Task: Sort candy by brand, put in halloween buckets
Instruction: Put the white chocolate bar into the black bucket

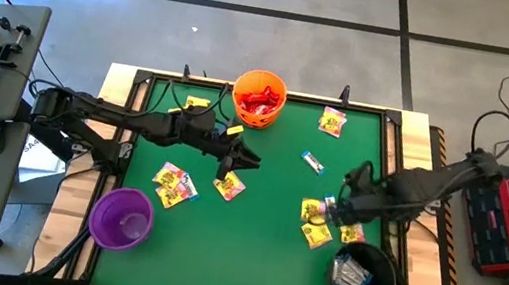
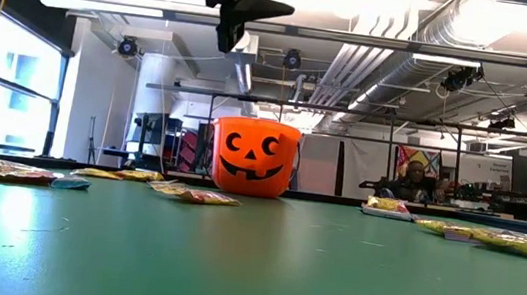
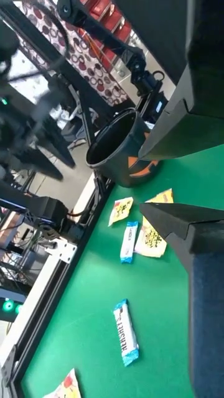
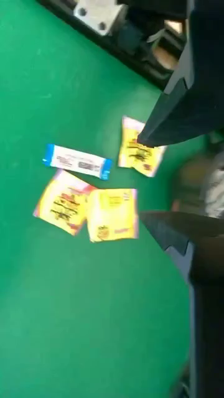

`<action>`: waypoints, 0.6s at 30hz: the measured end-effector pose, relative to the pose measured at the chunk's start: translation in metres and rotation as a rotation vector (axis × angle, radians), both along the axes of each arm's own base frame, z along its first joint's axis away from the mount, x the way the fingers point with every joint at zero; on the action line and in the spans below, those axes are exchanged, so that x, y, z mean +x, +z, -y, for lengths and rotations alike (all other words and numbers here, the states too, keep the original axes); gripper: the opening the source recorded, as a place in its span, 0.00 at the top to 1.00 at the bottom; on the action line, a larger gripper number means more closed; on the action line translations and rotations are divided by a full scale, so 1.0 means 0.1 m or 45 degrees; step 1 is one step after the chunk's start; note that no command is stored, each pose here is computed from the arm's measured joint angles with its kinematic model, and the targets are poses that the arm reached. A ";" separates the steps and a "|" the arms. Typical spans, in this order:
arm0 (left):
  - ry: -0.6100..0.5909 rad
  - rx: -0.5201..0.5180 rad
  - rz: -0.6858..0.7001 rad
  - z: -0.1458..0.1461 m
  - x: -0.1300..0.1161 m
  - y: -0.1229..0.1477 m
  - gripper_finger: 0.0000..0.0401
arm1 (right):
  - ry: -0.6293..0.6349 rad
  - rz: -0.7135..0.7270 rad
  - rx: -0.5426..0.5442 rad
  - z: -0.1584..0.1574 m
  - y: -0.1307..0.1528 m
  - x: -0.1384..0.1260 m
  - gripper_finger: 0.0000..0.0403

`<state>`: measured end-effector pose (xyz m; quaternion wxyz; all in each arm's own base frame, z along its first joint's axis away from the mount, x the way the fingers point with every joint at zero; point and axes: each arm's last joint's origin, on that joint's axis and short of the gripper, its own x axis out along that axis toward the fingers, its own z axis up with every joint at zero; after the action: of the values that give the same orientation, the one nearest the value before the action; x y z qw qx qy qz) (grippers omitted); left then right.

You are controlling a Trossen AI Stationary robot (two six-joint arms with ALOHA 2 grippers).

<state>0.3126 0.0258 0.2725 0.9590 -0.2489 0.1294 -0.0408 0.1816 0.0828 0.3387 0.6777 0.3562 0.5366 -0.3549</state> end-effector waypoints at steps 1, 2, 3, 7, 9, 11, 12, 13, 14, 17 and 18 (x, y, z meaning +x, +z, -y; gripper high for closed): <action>0.001 0.000 0.000 0.00 0.00 0.00 0.72 | -0.018 -0.009 -0.004 0.05 -0.07 0.04 0.59; 0.003 0.001 0.000 0.00 0.00 0.00 0.72 | -0.040 -0.021 -0.003 0.10 -0.15 0.08 0.59; 0.004 0.001 0.000 0.00 0.00 0.00 0.72 | -0.063 -0.029 0.012 0.15 -0.23 0.12 0.59; 0.004 0.001 0.000 0.00 0.00 0.00 0.72 | -0.086 -0.028 0.102 0.35 -0.66 0.26 0.58; 0.005 0.001 0.000 0.00 0.00 0.00 0.72 | -0.105 -0.037 0.122 0.45 -0.89 0.28 0.57; 0.006 -0.002 -0.001 0.00 0.00 0.00 0.72 | -0.135 -0.057 0.126 0.55 -1.09 0.27 0.55; 0.009 -0.001 -0.001 0.00 0.00 0.00 0.72 | -0.158 -0.077 0.123 0.59 -1.18 0.24 0.54; 0.009 -0.001 -0.001 0.00 0.00 0.00 0.72 | -0.178 -0.093 0.120 0.63 -1.26 0.22 0.52; 0.009 -0.001 -0.001 0.00 0.00 0.00 0.72 | -0.198 -0.101 0.115 0.67 -1.33 0.20 0.50; 0.009 -0.001 -0.001 0.00 0.00 0.00 0.72 | -0.243 -0.085 0.110 0.75 -1.51 0.17 0.45; 0.009 -0.001 -0.001 0.00 0.00 0.00 0.72 | -0.251 -0.064 0.111 0.76 -1.56 0.17 0.44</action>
<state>0.3127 0.0259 0.2725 0.9590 -0.2497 0.1290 -0.0375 0.1982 0.0064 0.1822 0.6097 0.4271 0.5308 -0.4051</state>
